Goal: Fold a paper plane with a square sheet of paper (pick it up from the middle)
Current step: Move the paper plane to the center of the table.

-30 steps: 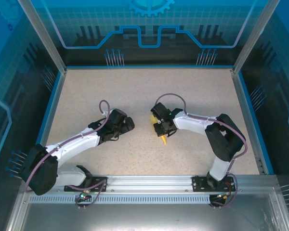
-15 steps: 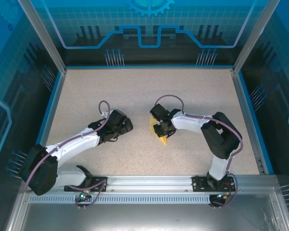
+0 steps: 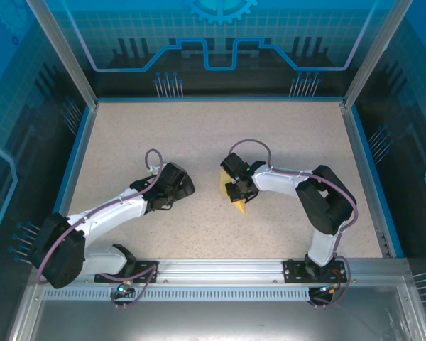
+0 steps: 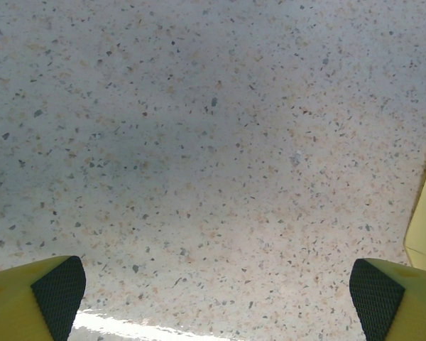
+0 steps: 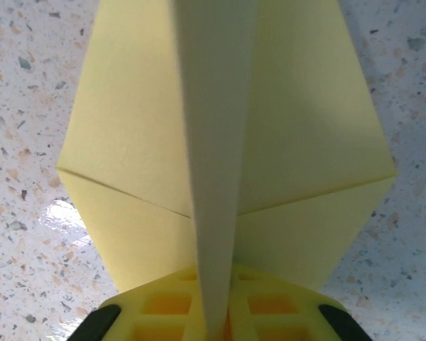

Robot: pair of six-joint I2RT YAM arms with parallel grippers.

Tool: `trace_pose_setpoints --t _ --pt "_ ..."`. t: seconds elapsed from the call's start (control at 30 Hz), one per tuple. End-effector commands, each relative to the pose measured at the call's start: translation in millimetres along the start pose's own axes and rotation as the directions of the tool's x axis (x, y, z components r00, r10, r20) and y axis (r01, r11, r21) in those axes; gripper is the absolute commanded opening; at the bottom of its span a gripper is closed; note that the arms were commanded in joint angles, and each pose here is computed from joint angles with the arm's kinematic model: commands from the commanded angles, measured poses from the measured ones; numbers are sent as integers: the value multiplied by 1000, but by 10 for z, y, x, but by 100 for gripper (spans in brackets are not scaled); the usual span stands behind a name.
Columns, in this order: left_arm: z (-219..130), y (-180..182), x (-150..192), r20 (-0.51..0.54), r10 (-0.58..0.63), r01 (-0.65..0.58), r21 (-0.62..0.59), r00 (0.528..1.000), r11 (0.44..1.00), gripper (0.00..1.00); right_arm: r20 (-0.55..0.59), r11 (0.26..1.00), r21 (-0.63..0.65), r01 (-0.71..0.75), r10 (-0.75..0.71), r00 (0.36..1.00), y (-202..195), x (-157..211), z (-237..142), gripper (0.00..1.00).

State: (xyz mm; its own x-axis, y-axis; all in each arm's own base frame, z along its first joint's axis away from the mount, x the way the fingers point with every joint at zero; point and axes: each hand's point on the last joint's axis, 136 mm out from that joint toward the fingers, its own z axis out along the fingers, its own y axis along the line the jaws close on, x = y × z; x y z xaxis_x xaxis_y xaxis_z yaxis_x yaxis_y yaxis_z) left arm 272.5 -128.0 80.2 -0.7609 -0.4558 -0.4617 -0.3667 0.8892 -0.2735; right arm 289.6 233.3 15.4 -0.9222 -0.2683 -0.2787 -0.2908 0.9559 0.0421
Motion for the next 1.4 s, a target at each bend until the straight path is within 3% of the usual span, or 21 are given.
trace_pose_setpoints --t 0.0,0.53,0.73,0.93,1.17,1.37 --pt "-45 72 -65 13 -9 10 -58 1000 998 99 74 999 15 -29 28 997 22 -261 -181 9" --pt "-117 249 25 -3 3 -3 -85 1000 996 99 99 989 38 -146 142 985 150 -1084 157 9" --pt "-129 278 53 -7 5 -6 -81 1000 997 99 69 980 59 -191 186 980 137 -1114 275 15" --pt "-143 297 53 -3 4 -4 -78 1000 997 99 44 973 95 -208 205 978 92 -1056 369 29" --pt "-175 300 38 9 2 -1 -68 1000 998 99 18 972 124 -201 200 980 80 -993 461 29" --pt "-204 303 17 18 -1 2 -67 1000 998 99 91 978 88 -192 184 979 172 -1206 90 33"
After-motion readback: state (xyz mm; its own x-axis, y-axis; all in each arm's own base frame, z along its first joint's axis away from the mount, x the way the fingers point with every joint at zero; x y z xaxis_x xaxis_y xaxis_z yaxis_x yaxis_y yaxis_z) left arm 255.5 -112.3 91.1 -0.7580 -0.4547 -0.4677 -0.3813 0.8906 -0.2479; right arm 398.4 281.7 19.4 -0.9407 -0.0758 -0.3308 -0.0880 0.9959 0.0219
